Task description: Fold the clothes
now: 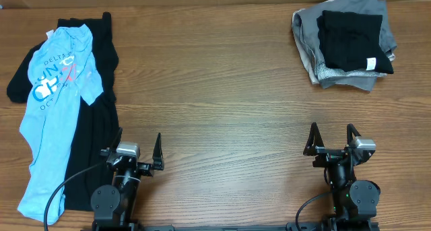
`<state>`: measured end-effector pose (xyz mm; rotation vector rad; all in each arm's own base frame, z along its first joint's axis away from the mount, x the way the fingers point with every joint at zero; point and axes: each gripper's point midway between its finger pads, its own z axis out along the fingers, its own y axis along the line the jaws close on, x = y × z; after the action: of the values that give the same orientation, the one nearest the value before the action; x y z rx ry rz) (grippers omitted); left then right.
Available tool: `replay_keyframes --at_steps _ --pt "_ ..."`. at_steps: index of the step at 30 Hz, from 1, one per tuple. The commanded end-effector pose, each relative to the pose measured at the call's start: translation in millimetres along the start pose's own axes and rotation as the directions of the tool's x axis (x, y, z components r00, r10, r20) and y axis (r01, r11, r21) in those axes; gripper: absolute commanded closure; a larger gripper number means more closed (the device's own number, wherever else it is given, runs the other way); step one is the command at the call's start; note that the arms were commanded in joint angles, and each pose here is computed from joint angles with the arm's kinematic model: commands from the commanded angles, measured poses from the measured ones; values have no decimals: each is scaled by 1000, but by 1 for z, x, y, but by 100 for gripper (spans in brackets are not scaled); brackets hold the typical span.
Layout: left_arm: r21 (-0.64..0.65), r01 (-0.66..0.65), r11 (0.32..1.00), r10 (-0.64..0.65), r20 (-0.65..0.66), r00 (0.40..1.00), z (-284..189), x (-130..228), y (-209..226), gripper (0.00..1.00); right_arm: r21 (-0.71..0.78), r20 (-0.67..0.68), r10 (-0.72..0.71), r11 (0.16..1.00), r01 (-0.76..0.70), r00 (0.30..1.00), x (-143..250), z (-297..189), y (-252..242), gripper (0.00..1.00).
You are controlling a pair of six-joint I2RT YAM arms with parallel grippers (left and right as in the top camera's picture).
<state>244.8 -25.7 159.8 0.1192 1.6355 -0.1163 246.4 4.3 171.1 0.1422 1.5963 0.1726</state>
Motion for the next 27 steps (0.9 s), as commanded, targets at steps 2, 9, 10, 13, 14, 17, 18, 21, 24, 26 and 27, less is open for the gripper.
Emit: replay_keyframes --at_steps 2,9,10,13,14,17,18,21,24,26,27 --pt "-24 3 1000 -3 6 1000 0 0 5 0 -1 5 -5 1000 5 1000 2 0 0 0" --pt "-24 3 1000 -3 6 1000 0 0 5 0 -1 5 -5 1000 5 1000 2 0 0 0" --pt "-24 3 1000 -3 6 1000 0 0 5 0 -1 4 -5 1000 5 1000 2 0 0 0" --pt "-24 3 1000 -3 6 1000 0 0 5 0 -1 6 -5 1000 5 1000 1 0 0 0" --pt "-24 3 1000 -3 6 1000 0 0 5 0 -1 5 -5 1000 5 1000 1 0 0 0" --pt "-24 3 1000 -3 6 1000 0 0 5 0 -5 4 -4 1000 4 1000 2 0 0 0" --pt "-24 3 1000 -3 6 1000 0 0 5 0 -6 4 3 1000 -3 1000 2 0 0 0" --pt "-24 3 1000 -3 6 1000 0 0 5 0 -13 2 32 999 -32 999 2 0 2 0" --pt "-24 3 1000 -3 6 1000 0 0 5 0 -13 4 32 999 -32 999 2 0 2 0" --pt "-23 4 1000 -4 6 1000 0 0 5 0 -14 5 32 999 -32 999 1 0 2 0" --pt "-23 7 1000 -7 6 1000 0 0 5 0 -14 6 32 999 -32 999 1 0 2 0"
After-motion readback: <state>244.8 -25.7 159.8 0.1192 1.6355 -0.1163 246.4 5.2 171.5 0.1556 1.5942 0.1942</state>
